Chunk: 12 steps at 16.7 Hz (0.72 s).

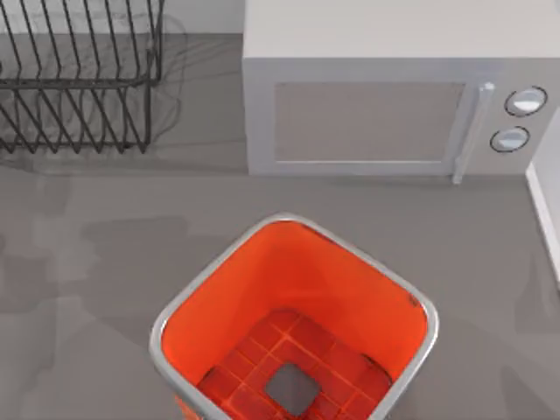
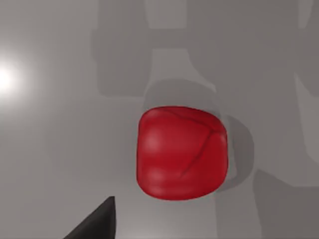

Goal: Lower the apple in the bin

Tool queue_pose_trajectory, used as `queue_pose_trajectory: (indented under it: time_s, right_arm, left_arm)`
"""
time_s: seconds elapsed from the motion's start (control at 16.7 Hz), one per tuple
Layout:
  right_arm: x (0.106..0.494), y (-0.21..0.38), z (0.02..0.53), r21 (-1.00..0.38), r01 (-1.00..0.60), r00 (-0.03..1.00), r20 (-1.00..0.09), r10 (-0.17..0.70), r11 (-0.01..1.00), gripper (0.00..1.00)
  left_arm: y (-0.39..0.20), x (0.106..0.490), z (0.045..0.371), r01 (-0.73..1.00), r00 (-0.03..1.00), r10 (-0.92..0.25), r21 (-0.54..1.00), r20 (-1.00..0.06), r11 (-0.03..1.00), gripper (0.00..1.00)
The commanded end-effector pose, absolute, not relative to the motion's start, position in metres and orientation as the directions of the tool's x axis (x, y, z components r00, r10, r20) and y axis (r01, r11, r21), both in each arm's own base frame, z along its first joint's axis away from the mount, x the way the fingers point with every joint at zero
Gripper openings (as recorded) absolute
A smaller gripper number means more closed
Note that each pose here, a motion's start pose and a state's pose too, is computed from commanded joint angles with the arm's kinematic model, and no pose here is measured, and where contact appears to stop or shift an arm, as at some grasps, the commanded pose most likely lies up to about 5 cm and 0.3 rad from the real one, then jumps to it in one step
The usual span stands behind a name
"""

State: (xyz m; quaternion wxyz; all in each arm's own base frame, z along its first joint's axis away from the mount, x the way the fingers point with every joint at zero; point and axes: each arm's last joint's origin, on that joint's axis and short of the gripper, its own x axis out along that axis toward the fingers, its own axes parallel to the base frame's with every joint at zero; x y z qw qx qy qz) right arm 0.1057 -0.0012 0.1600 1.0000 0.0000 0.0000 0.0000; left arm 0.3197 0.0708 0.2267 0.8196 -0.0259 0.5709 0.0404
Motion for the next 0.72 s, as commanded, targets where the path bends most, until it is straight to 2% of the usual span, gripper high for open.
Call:
queue_pose_trajectory:
  time_s: [0.18,0.36,0.72]
  right_arm:
    - [0.106,-0.001,0.160,0.000,0.000,1.000,0.000,0.000,1.000,1.00]
    - [0.106,-0.001,0.160,0.000,0.000,1.000,0.000,0.000,1.000,1.00]
    - [0.106,-0.001,0.160,0.000,0.000,1.000,0.000,0.000,1.000,1.00]
  left_arm:
    - [0.090,0.347,0.199,-0.120,0.185,0.011,-0.012,-0.983,0.993,1.00]
    - [0.100,0.359,0.181,-0.134,0.091,-0.010,-0.022,-0.996,0.991,1.00]
    - [0.099,0.360,0.178,-0.131,0.078,-0.014,-0.024,-0.997,0.991,1.00]
